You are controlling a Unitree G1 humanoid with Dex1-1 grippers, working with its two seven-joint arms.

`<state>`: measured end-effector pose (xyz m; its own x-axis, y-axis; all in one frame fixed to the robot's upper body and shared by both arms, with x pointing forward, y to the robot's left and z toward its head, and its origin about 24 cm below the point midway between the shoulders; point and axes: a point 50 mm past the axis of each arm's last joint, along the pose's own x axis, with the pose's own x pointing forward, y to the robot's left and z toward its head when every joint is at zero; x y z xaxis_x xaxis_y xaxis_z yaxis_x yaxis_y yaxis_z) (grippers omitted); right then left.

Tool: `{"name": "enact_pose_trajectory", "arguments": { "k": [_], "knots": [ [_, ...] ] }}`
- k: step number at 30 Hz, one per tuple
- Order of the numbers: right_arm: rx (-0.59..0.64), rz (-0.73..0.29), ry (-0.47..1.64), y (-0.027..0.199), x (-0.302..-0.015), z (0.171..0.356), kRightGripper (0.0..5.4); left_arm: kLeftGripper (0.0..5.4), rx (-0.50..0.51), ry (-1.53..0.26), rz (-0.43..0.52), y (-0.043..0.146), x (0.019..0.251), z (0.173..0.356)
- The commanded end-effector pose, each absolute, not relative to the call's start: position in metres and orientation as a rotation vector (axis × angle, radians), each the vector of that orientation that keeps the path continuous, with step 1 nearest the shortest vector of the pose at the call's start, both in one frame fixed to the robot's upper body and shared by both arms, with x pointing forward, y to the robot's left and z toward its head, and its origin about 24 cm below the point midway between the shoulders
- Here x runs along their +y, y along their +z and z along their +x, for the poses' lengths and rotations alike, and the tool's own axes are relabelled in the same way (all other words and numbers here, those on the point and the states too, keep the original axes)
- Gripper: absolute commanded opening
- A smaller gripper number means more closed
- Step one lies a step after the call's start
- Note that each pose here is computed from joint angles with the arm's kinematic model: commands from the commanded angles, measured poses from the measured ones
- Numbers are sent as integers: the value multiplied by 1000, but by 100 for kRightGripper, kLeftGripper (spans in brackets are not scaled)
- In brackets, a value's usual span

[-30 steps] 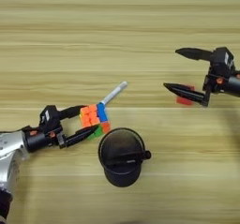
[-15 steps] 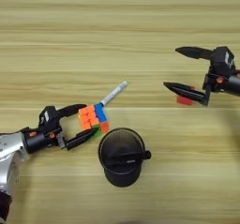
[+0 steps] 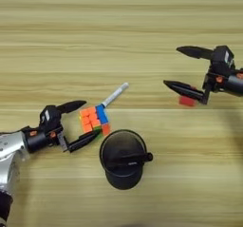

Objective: Move the objects on the table

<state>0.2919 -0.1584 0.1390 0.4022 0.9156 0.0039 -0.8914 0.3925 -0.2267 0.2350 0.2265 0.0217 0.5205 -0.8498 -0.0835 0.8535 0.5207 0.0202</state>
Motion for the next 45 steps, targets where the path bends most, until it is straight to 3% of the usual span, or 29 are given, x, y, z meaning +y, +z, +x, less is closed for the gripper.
{"name": "enact_pose_trajectory", "arguments": {
  "k": [1,11,26,40,45],
  "knots": [
    [-132,-203,1130,139,-152,298,540,537,38,-1025,84,27,224,239],
    [-114,-131,1062,131,-131,312,540,537,7,-1015,105,34,225,241],
    [-45,-83,1031,113,-76,327,540,537,-10,-1006,94,35,223,242],
    [34,-136,877,94,-47,341,540,537,-13,-1007,81,31,217,242],
    [88,-141,954,87,-36,338,540,537,-14,-1005,76,30,216,242]
  ]
}}
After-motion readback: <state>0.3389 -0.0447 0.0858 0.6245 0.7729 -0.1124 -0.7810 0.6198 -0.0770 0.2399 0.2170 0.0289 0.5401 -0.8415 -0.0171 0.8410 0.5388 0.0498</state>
